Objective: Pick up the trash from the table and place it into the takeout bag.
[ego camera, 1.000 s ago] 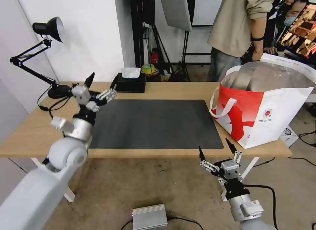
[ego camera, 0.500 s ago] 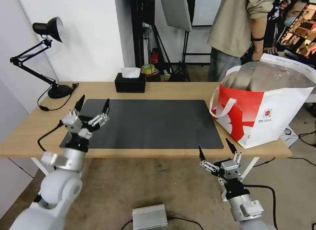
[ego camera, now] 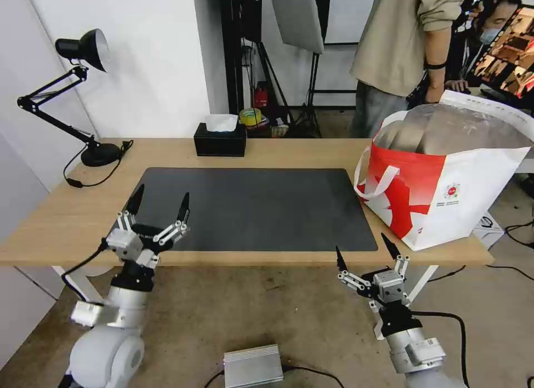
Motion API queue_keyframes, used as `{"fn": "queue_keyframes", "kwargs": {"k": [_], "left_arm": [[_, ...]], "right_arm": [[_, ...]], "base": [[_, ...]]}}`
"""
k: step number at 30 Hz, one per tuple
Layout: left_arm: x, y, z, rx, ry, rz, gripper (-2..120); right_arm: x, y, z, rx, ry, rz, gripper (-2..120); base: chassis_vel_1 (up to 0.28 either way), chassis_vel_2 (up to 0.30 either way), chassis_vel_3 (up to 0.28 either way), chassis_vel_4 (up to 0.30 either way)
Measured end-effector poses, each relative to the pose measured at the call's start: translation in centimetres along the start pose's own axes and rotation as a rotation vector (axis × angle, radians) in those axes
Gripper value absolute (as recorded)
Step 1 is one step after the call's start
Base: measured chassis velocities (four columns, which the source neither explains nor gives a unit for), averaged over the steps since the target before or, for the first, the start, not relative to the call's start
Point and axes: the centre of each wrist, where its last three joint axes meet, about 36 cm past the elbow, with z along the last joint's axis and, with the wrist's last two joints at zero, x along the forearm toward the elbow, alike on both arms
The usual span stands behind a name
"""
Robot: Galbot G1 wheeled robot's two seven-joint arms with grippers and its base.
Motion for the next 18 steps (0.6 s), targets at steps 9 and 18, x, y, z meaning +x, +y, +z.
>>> {"fn": "queue_keyframes", "kwargs": {"k": [9,18], "left_arm": [[2.0,-0.7,0.8,-0.063,-0.005,0.006,100],[4.9,-1.3,2.3,-0.1,0.022,0.018,100]], "right_arm": [[0.0,0.0,0.0,0.0,0.0,0.0,100],[0.0,0.0,0.0,0.0,0.0,0.0,100]], "base": [[0.0,0.0,0.0,0.0],[0.0,0.0,0.0,0.0]]}}
